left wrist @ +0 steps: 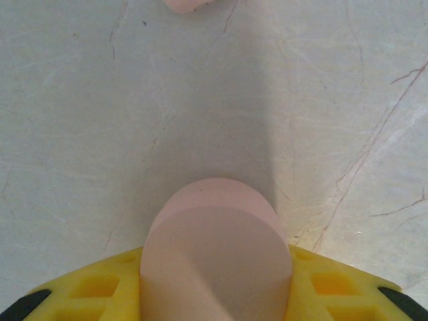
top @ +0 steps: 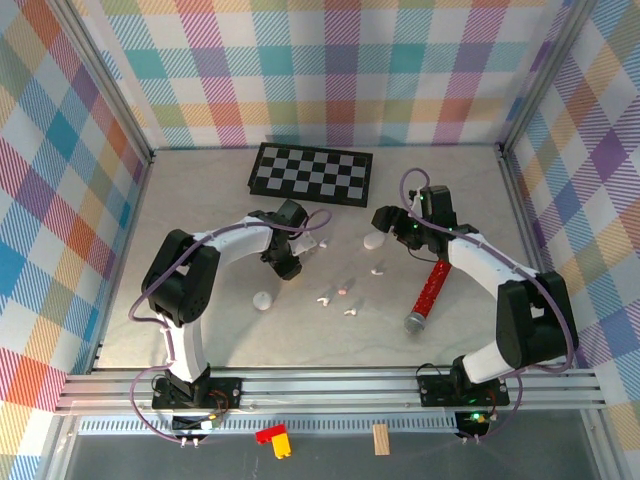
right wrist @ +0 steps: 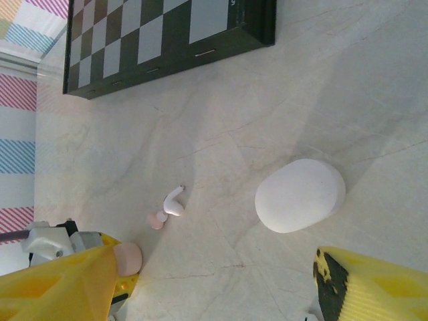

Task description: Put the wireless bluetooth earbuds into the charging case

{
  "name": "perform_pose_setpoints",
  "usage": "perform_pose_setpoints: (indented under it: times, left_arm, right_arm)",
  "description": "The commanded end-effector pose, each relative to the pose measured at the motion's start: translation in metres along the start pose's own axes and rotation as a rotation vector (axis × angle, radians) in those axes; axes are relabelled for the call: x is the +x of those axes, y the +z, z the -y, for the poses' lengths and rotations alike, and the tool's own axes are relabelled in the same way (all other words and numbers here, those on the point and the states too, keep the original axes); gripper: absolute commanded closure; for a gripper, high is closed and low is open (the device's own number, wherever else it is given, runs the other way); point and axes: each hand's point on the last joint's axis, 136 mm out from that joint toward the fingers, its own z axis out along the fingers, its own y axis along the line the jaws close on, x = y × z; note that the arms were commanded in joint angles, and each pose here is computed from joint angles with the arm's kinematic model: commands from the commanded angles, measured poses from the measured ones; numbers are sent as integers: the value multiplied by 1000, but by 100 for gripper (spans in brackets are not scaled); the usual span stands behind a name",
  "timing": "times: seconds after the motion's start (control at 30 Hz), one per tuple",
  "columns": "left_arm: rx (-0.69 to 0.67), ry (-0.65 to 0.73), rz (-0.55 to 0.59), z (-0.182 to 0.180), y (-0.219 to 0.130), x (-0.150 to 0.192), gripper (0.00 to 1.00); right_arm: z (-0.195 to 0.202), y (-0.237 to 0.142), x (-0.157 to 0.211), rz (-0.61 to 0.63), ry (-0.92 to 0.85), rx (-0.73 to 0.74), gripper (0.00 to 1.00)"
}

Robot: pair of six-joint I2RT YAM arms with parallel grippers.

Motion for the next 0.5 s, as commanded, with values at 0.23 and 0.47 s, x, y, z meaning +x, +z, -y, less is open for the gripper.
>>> perform_pose_setpoints:
  times: [0.23,0.47]
  left_arm:
    - [44,35,365,13,-55,-36,65]
    - [77,205,702,47,-109,-72,65]
  right_arm:
    - [-47,-28,30,-158,-51,-211,24]
    - [-70,-37,65,-311,-71,-301,24]
